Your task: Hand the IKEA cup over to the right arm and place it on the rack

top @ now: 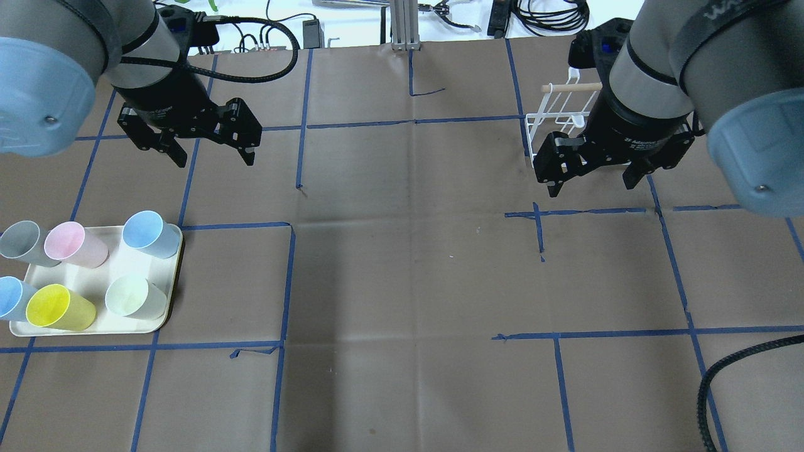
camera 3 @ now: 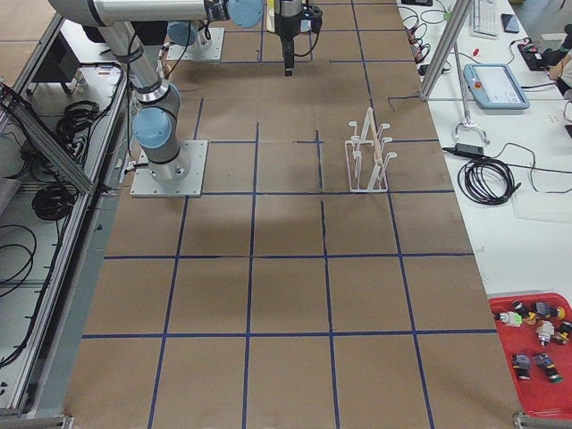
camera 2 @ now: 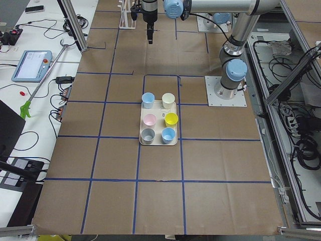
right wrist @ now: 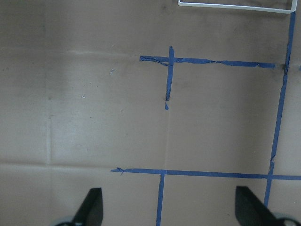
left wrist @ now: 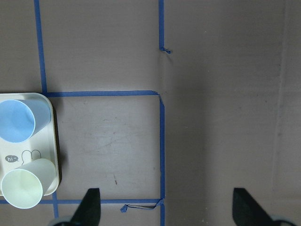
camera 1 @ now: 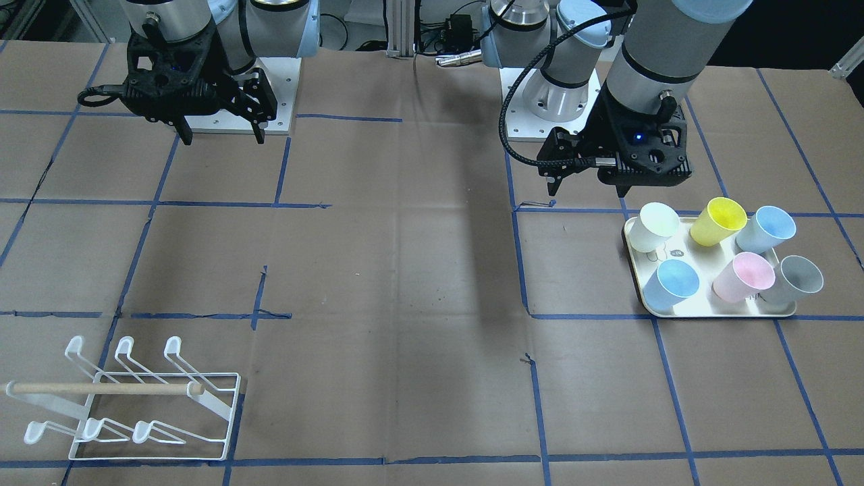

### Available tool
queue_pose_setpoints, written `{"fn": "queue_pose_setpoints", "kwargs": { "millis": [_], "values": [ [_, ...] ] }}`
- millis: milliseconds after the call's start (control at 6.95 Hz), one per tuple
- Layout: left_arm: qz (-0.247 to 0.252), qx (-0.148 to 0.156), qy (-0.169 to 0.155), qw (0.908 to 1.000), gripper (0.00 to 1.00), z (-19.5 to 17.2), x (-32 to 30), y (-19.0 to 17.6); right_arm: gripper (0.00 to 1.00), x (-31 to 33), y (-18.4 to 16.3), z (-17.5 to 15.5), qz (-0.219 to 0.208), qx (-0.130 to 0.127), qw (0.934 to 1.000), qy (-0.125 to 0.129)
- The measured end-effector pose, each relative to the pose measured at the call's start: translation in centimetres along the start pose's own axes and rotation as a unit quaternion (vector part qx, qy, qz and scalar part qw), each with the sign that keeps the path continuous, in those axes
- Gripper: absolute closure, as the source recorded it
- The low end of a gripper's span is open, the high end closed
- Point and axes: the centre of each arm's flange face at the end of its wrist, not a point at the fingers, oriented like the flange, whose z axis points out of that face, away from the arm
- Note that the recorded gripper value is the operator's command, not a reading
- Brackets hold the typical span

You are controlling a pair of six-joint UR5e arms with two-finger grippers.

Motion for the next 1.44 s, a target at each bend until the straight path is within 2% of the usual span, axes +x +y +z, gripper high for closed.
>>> {"fn": "queue_pose_setpoints", "kwargs": {
  "millis": [575, 863, 1151, 1438],
  "values": [
    [0.005, -0.005, 0.000, 1.0000, 0.01, 0.6, -1.8, 0.7, 0.00, 0.0, 0.0, 0.2, 0.001, -0.001, 1.0000, -0.001],
    [-0.022, -0.018, 0.005, 0.9996, 0.01, 2.8, -9.2, 0.9, 0.00, 0.0, 0.1, -0.1, 0.001, 0.002, 1.0000, 0.000],
    [-0.030, 0.004, 0.001, 0.9996, 0.01, 4.8, -16.3, 0.8, 0.00, 0.0, 0.1, -0.1, 0.001, 0.003, 1.0000, 0.000],
    [-0.012, 0.025, -0.009, 0.9996, 0.01, 6.1, -19.3, -0.3, 0.00, 0.0, 0.2, -0.1, 0.000, 0.003, 1.0000, 0.000]
  ]
}}
